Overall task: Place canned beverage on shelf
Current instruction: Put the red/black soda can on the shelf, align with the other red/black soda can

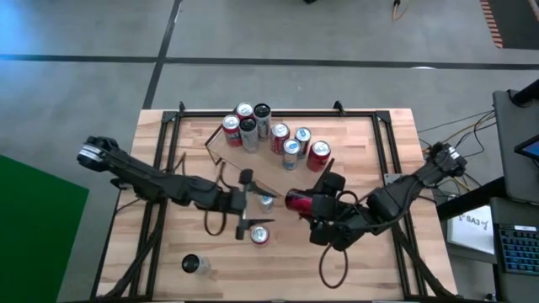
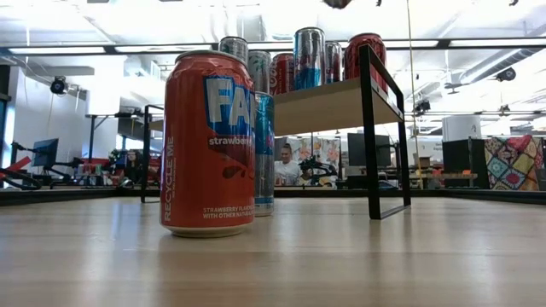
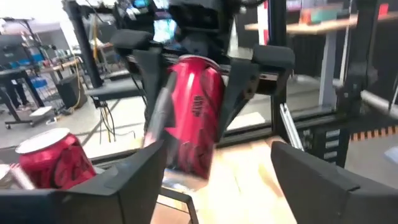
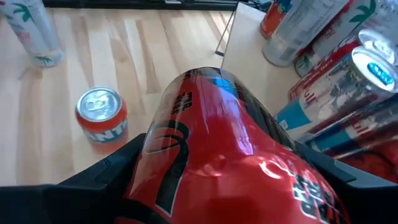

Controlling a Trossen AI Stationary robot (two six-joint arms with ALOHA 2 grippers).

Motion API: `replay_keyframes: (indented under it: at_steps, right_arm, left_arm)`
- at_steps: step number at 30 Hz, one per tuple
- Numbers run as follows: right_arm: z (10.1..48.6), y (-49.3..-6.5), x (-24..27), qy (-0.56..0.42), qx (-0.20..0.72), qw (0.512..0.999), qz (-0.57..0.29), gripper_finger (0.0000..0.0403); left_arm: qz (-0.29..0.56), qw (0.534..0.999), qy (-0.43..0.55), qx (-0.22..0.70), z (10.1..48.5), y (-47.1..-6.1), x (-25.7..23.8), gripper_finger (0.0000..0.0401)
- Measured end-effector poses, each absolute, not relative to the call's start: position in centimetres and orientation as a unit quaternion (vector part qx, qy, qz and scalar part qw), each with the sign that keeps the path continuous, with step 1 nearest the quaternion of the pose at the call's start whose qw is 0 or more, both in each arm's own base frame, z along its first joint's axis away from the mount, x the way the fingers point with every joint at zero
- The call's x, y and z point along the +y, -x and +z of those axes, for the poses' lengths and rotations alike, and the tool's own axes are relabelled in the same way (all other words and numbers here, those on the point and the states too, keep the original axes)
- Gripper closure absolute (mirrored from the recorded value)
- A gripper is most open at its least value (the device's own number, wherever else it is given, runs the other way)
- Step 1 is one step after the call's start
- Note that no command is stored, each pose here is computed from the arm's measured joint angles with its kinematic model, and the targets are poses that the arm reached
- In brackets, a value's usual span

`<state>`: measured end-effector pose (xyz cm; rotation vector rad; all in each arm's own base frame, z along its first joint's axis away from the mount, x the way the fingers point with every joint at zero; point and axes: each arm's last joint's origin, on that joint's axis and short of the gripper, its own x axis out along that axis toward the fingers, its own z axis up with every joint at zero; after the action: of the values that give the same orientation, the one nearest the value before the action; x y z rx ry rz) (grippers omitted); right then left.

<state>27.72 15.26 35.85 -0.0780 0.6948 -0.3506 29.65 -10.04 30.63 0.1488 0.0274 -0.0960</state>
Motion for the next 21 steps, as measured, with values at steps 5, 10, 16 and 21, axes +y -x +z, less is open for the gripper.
replay_keyframes:
  at_steps: [5,10,16,21]
  right_arm:
    - [35.4,-28.3,15.3,0.049,0.344,0.922,-0.17,0.0119]
    - [35.3,-28.7,15.4,0.041,0.338,0.925,-0.168,0.0119]
    - [35.4,-28.9,15.3,0.028,0.33,0.928,-0.169,0.0119]
    - [35.0,-29.3,15.1,0.033,0.345,0.924,-0.162,0.0119]
  left_arm:
    - [-0.022,0.992,-0.1,0.07,30.2,-31.8,-10.7,0.0112]
    - [0.02,0.987,-0.133,0.087,29.9,-33.5,-11.0,0.0111]
    - [0.035,0.982,-0.159,0.092,29.7,-34.9,-11.4,0.011]
    - [0.033,0.977,-0.178,0.11,29.3,-36.2,-11.9,0.0102]
